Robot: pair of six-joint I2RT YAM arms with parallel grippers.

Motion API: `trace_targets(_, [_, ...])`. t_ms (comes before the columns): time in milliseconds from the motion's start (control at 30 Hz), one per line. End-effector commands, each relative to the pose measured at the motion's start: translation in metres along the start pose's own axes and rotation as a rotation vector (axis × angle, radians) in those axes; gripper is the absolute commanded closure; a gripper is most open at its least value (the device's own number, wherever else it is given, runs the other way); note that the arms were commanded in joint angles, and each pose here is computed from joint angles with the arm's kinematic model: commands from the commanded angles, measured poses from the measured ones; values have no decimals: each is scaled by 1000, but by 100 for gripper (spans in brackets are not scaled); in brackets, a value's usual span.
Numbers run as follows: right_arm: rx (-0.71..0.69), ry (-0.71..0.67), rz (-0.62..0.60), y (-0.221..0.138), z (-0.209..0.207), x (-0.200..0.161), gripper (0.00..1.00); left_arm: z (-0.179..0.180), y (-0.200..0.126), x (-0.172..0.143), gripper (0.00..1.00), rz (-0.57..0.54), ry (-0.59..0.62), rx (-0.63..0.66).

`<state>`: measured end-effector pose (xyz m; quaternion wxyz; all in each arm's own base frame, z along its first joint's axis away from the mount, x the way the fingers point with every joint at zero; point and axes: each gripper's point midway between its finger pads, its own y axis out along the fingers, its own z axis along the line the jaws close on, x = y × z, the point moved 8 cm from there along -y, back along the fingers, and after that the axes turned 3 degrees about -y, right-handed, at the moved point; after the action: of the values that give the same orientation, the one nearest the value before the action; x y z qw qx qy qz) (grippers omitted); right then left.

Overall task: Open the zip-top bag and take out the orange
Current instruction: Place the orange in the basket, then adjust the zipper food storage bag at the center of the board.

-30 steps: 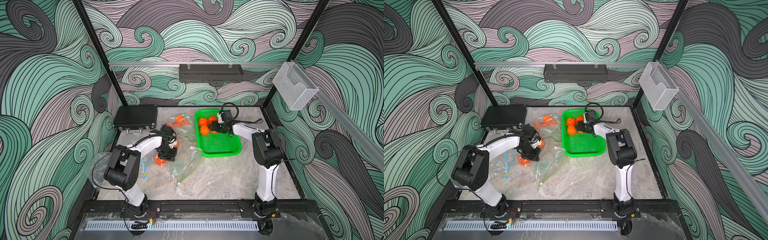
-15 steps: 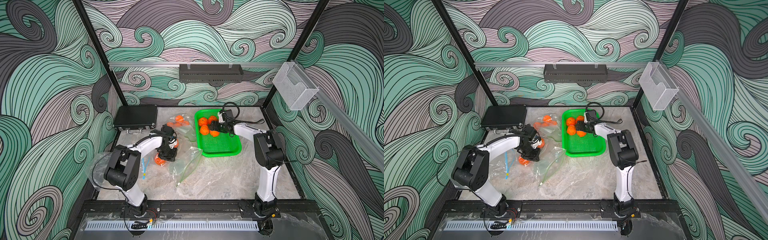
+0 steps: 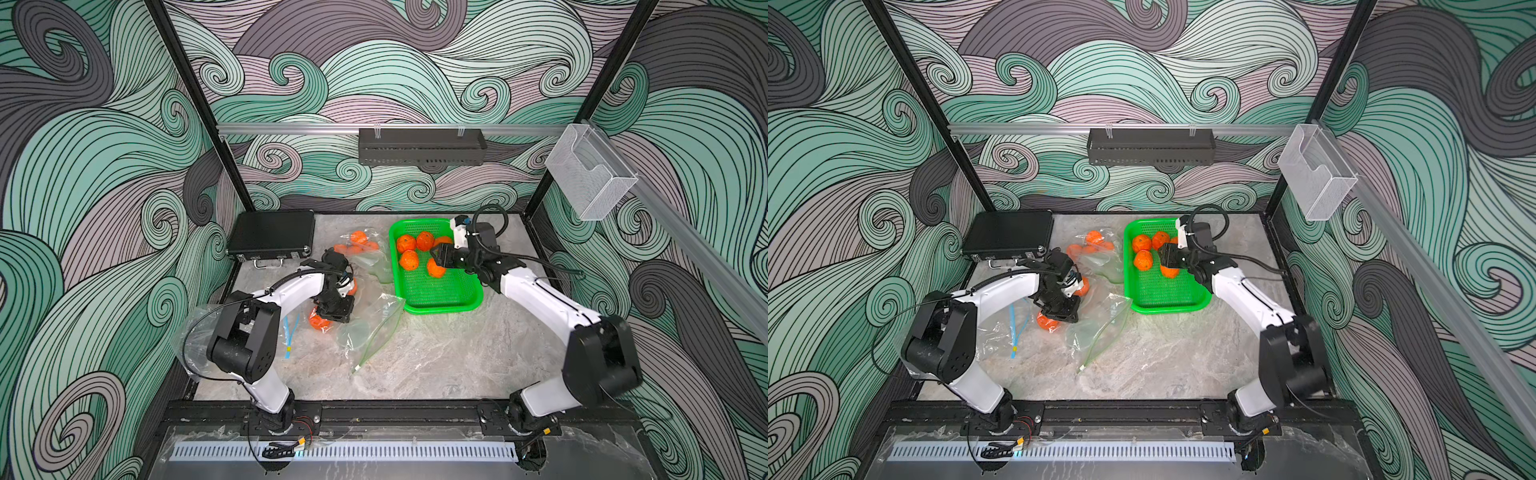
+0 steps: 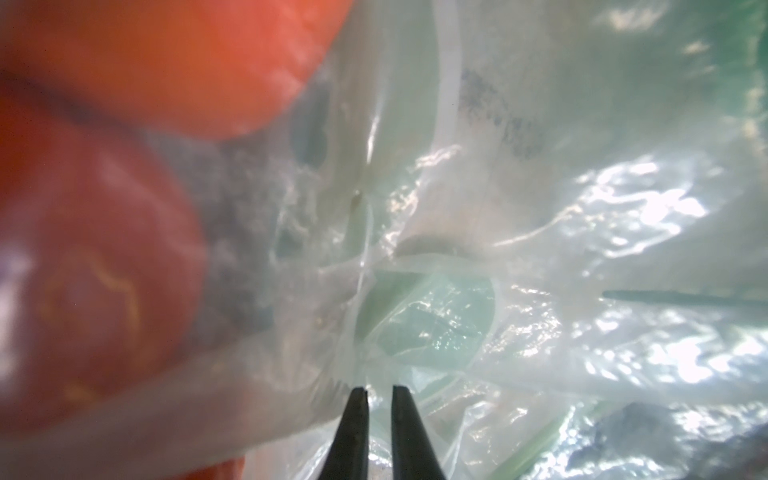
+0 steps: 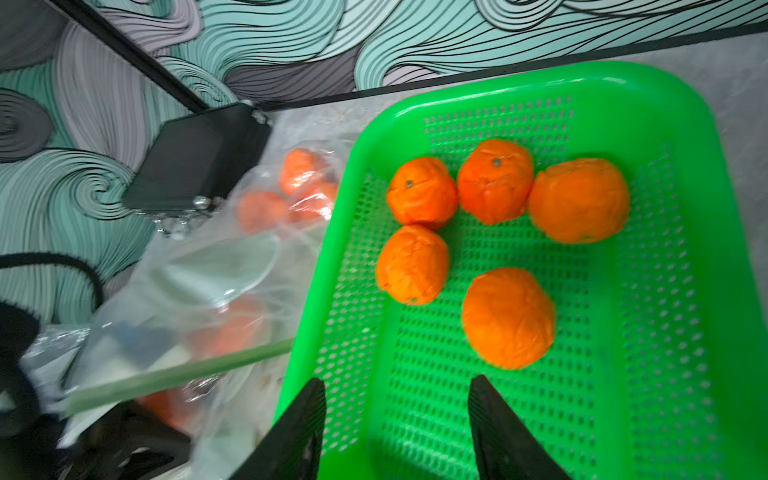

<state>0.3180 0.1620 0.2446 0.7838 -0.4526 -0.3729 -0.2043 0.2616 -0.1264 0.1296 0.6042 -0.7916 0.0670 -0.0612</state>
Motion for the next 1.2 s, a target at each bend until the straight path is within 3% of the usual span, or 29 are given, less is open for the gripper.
trace_targets(0, [87, -104, 25, -22, 28, -27, 52, -6, -16, 3, 86, -34, 26, 8])
trace_targets(167, [205, -221, 16, -52, 57, -65, 74, -6, -16, 3, 86, -33, 26, 9])
trace_targets(233, [295, -286, 19, -59, 73, -82, 78, -5, -15, 3, 86, -30, 25, 11])
trace_targets(367, [376, -389, 64, -53, 91, -113, 80, -6, -17, 3, 86, -34, 27, 13])
trace_targets(633, [457, -541, 153, -13, 129, -135, 83, -6, -17, 3, 86, -35, 28, 13])
trace_targets(933, [451, -640, 229, 40, 154, -157, 84, -6, -18, 3, 86, -39, 29, 10])
trace_targets(1167, [404, -693, 256, 75, 149, -177, 80, -7, -18, 2, 86, -41, 31, 7])
